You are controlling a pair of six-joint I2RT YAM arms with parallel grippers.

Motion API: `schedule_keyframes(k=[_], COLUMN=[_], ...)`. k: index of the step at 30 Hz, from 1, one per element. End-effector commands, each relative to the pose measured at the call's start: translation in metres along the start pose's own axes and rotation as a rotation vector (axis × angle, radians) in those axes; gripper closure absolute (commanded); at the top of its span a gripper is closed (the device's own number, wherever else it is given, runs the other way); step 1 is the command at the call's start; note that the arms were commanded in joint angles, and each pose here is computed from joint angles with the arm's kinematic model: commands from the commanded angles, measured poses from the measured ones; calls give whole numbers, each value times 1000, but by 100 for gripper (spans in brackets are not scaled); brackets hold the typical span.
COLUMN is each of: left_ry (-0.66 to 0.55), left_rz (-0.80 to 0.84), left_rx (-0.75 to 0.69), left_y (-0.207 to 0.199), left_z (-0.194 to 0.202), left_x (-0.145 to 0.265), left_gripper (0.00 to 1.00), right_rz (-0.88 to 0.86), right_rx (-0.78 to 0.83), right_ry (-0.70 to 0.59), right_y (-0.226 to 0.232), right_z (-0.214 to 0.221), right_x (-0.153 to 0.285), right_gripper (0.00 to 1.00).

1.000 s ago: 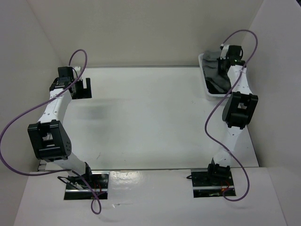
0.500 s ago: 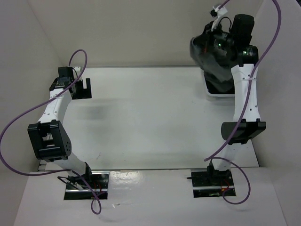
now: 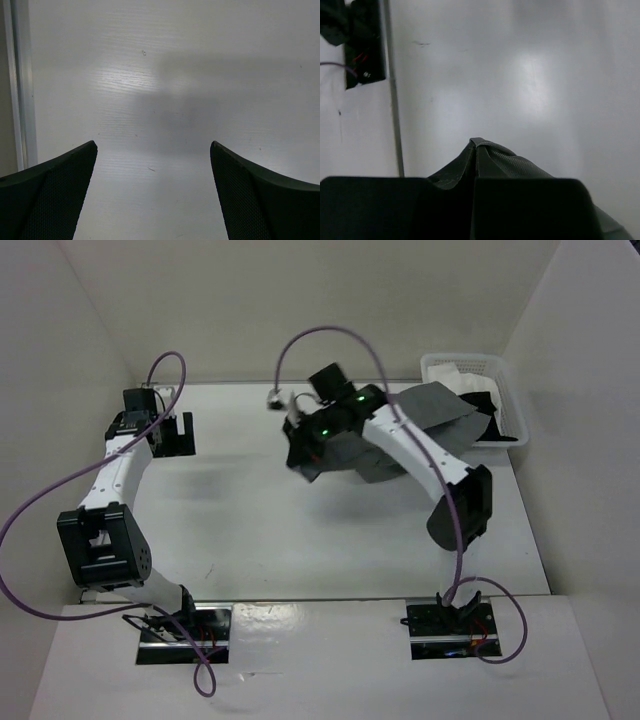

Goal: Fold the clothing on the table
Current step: Move the skirt to the center of the board, then flatten the skirt out

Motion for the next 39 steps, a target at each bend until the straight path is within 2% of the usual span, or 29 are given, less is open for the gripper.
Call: schedule_keyframes(k=[1,2,4,5,6,7,8,9,13,15,18,20,26,32,39], left_ry=[-68,-68,-67,-64,-74,-69,-63,-63,-38,0,75,88,66,51,36], left_rz=[4,4,4,5,2,3,5,5,68,44,-39,-51,58,206,170], left_rx=[-5,-5,-5,-5,-5,-14,-14,-14,-89,-87,-74,-74,-101,-152,-156], left_y=[0,0,-1,-2,-2,-2,-3,-3,-11,-8,2,3,-13,-30,-27], left_z=[-9,-9,-7,-3,-5,-1,3,3,19,25,36,40,40,45,44], left_x=[10,10,12,13,16,13,14,14,13,11,3,2,4,8,16], left_gripper=[0,0,0,0,0,0,0,0,0,0,0,0,0,0,0], right_rz=[-66,-84,-106,-66,-40,2,50,146,345,419,469,466,416,344,198], right_rx=[74,107,102,121,113,99,60,50,-42,-103,-135,-154,-166,-90,0], right_ry=[82,60,86,63,70,78,91,101,52,38,54,112,251,321,364], right_y=[31,43,43,42,40,32,19,4,-56,-92,-113,-116,-103,-84,-38], right_z=[4,-10,-12,-24,-25,-25,-21,-18,-11,-2,15,41,94,106,97], right_x=[-51,-58,-81,-82,-90,-95,-107,-109,-87,-58,-25,-26,-47,-63,-77], right_gripper=[100,100,100,97,46,26,17,15,12,12,12,12,12,12,10])
Point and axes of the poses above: each gripper's point midway between its finger pads, its own x axis back along the fingers, its own y axis along the line the jaws close on, z = x × y, the point moved 5 cm from there along x, back along the fingers, and after that the axes turned 12 degrees about -x, right-handed, at the moved point
